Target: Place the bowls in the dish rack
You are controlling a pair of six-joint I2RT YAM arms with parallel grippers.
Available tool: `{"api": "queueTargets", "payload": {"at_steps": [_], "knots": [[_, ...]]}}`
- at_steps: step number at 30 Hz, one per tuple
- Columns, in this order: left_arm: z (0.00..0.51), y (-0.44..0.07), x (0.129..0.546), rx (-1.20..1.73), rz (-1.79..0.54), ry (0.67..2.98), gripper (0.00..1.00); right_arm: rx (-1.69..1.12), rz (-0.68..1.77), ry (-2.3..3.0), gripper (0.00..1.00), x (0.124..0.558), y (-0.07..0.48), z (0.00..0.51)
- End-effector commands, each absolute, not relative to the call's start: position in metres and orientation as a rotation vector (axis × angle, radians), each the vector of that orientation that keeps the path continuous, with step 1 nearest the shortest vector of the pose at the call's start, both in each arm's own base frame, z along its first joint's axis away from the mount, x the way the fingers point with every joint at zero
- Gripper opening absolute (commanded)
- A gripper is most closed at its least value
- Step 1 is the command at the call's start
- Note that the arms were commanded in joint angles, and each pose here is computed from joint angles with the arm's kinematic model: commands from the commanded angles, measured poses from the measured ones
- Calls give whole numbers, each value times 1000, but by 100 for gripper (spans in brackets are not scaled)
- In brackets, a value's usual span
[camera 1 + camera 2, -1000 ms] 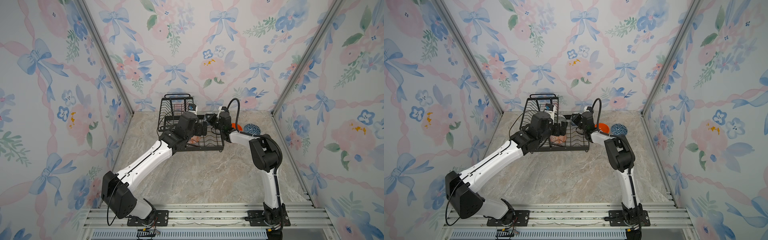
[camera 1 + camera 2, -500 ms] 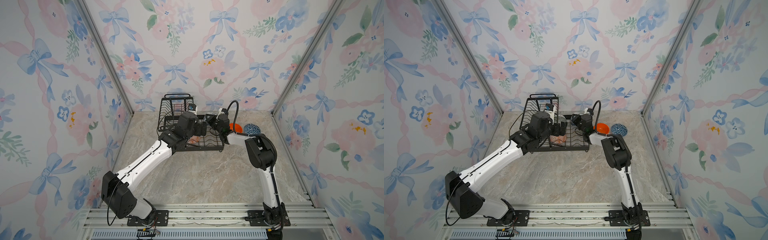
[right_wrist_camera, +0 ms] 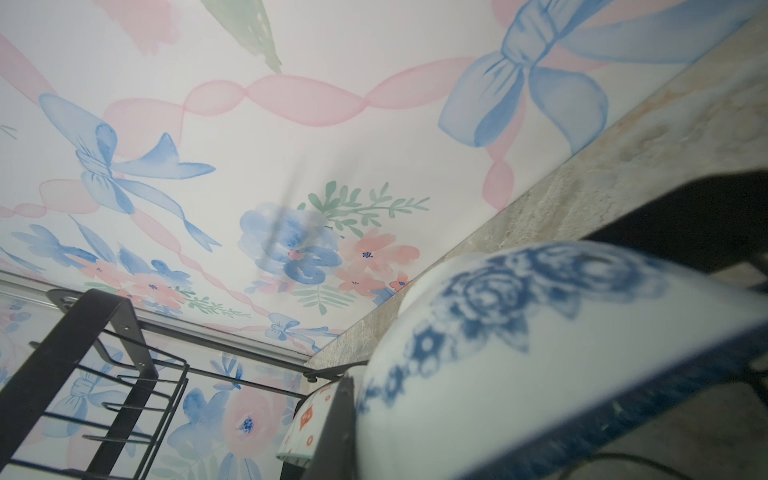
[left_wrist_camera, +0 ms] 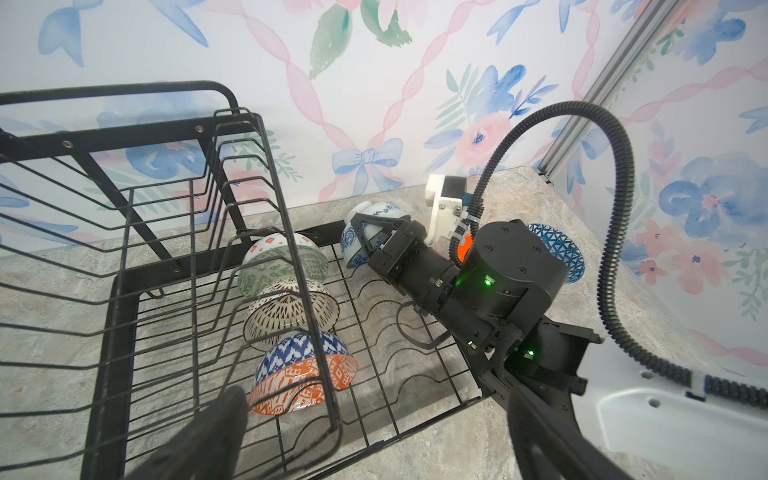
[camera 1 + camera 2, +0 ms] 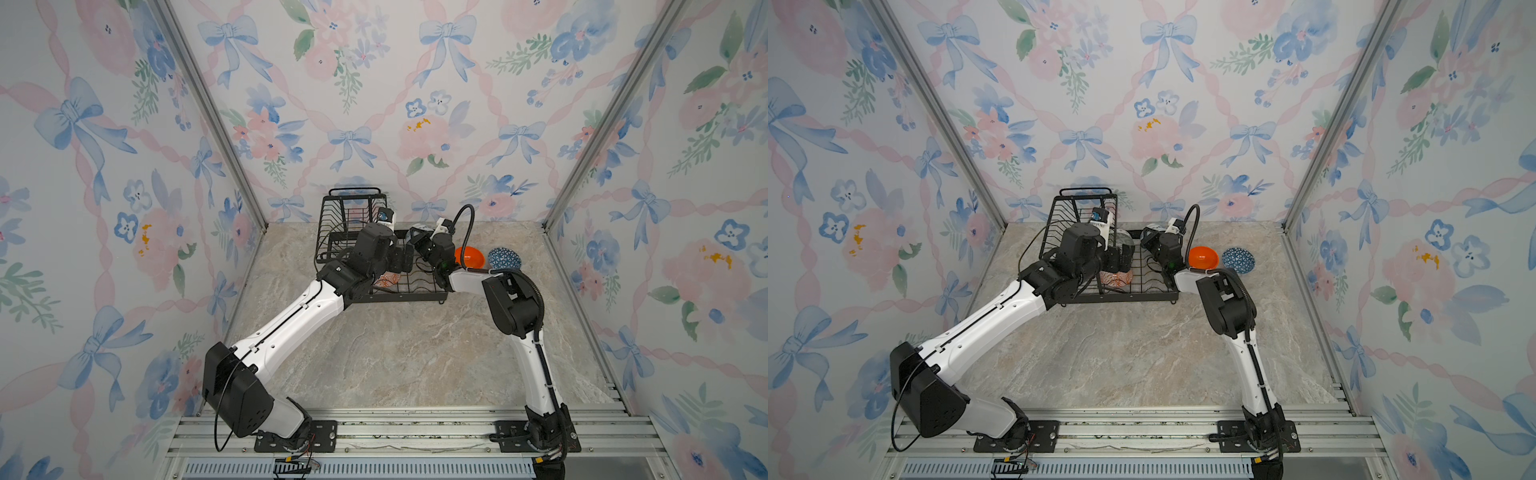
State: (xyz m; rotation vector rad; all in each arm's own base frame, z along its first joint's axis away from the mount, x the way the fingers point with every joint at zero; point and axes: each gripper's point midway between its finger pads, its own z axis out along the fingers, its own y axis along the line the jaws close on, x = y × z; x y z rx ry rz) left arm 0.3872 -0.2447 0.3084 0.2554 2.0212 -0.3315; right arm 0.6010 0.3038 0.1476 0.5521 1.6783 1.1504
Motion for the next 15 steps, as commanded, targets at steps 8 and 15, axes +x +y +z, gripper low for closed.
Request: {"api": "queueTargets", "payload": {"at_steps": [8,15], "knots": [[304,-241,385,282,-315,2048,98,513,1138,1593,0,592,317,172],[304,-240,384,279,-318,2049,98,559,1103,1614,0,588,311,159]]}}
